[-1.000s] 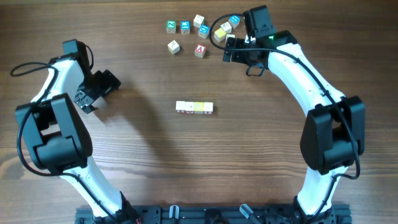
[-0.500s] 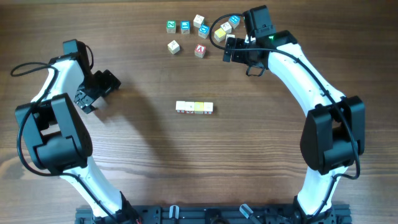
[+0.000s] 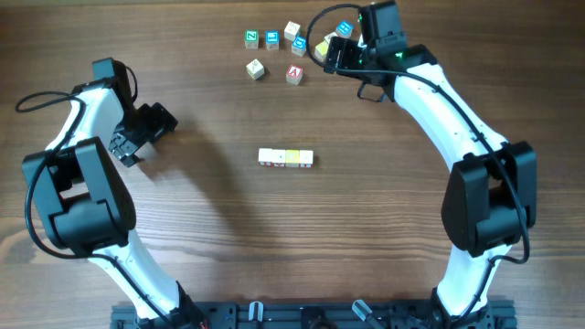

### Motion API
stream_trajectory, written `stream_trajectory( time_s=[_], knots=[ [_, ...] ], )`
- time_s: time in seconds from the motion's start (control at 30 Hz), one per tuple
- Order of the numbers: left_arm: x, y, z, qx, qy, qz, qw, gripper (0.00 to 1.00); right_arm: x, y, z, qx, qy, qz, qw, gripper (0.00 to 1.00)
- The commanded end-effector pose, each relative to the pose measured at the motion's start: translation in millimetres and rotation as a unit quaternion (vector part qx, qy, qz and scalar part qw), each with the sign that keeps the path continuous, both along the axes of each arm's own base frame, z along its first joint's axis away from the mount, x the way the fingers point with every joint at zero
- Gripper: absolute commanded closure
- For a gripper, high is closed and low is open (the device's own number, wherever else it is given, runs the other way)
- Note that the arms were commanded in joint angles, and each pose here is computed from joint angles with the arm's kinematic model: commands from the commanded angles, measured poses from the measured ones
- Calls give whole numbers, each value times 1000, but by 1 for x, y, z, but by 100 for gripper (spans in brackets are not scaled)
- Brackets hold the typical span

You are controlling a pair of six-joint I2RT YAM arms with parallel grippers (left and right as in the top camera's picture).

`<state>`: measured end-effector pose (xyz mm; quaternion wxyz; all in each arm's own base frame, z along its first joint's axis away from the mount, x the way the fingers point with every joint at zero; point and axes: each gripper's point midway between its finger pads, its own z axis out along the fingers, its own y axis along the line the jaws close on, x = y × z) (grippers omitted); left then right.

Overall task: Form a horizontal line
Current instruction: 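Raise the right gripper and move it up to the block cluster, then lower the right gripper onto the red-letter A block and grasp it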

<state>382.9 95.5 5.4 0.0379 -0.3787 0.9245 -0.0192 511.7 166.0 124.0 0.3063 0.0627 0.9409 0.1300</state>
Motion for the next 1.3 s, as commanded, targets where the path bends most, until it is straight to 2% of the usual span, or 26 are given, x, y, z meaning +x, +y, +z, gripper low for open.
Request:
stream_trajectory(
  time_s=[0.0, 0.03, 0.1, 0.17, 0.2, 0.23, 0.27, 0.3, 0.33, 0.4, 0.47, 0.6, 0.7, 0.8, 0.9, 1.1, 1.27],
  knots=[
    [-2, -1, -5, -5, 6, -1, 1000, 0, 5, 0, 13, 5, -16, -11, 1000, 0],
    [-2, 0, -5, -6, 6, 0, 1000, 0, 8, 2, 17, 20, -22, -20, 999, 0],
    [-2, -1, -5, -5, 6, -1, 1000, 0, 4, 25, 23, 72, -18, 26, 997, 1],
    [-2, -1, -5, -6, 6, -1, 1000, 0, 0, 30, 22, 78, -13, 47, 996, 0],
    [-2, 0, -5, -5, 6, -1, 1000, 0, 0, 39, 27, 91, -22, 74, 993, 10],
    [-2, -1, -5, -5, 6, -1, 1000, 0, 3, 46, 35, 102, -35, 89, 990, 48],
    [-2, -1, -5, -5, 6, -1, 1000, 0, 5, 46, 45, 110, -39, 81, 990, 71],
    [-2, -1, -5, -6, 6, -1, 1000, 0, 6, 46, 56, 116, -41, 74, 990, 76],
    [-2, -1, -5, -5, 6, -1, 1000, 0, 9, 47, 80, 124, -47, 67, 989, 78],
    [-2, -1, -5, -5, 6, -1, 1000, 0, 14, 48, 135, 131, -77, 67, 986, 73],
    [-2, -1, -5, -5, 6, -1, 1000, 0, 16, 43, 162, 122, -98, 55, 986, 67],
    [-2, 0, -5, -5, 6, -1, 1000, 0, 17, 50, 160, 64, -116, 20, 991, 55],
    [-2, 0, -5, -6, 6, 0, 1000, 0, 20, 69, 130, -2, -118, -5, 993, 41],
    [-2, -1, -5, -5, 6, -1, 1000, 0, 26, 82, 93, -43, -108, -14, 993, 21],
    [-2, -1, -5, -6, 6, -1, 1000, 0, 36, 88, 43, -59, -79, -18, 995, 11],
    [-2, 0, -5, -5, 6, -1, 1000, 0, 43, 91, -46, -87, -24, -18, 996, 4],
    [-2, -1, -5, -5, 6, -1, 1000, 0, 43, 91, -80, -97, -4, -16, 995, 2]
  ],
)
